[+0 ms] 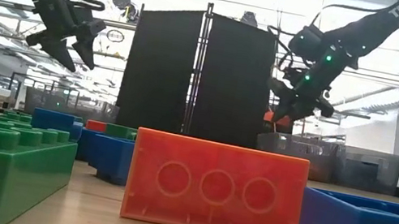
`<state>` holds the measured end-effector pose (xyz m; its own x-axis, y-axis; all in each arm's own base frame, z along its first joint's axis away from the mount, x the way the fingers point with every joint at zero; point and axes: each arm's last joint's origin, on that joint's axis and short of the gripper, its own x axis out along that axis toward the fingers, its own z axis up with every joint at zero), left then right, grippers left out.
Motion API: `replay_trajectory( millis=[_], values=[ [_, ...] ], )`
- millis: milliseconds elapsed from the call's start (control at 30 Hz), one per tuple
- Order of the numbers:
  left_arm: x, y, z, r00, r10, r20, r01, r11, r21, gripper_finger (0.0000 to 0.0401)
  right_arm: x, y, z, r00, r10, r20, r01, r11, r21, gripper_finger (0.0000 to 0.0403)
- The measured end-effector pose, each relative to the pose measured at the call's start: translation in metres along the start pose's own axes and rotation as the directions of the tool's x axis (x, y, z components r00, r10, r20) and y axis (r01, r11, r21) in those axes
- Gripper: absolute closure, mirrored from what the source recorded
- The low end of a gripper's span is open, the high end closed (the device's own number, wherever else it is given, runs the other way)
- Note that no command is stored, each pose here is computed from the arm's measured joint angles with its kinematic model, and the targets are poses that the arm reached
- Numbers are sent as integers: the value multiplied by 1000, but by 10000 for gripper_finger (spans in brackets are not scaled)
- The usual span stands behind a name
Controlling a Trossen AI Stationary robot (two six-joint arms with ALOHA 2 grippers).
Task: Sort blocks
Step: Put the orange game piece into the middle black bin
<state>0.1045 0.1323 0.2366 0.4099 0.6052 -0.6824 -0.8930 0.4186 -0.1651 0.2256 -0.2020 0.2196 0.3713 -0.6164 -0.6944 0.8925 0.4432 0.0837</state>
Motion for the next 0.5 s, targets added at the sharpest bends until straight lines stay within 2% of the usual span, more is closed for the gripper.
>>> replay_trajectory(
  millis=[233, 500],
  values=[
    [0, 0, 0, 1000, 2, 1, -2, 1000, 2, 125, 6, -16, -1, 999, 7, -53, -6, 999, 32, 284],
    [0, 1, 0, 1000, 22, 8, -22, 1000, 2, 125, 17, -24, -30, 994, 5, -107, 6, 995, 99, 284]
  ],
)
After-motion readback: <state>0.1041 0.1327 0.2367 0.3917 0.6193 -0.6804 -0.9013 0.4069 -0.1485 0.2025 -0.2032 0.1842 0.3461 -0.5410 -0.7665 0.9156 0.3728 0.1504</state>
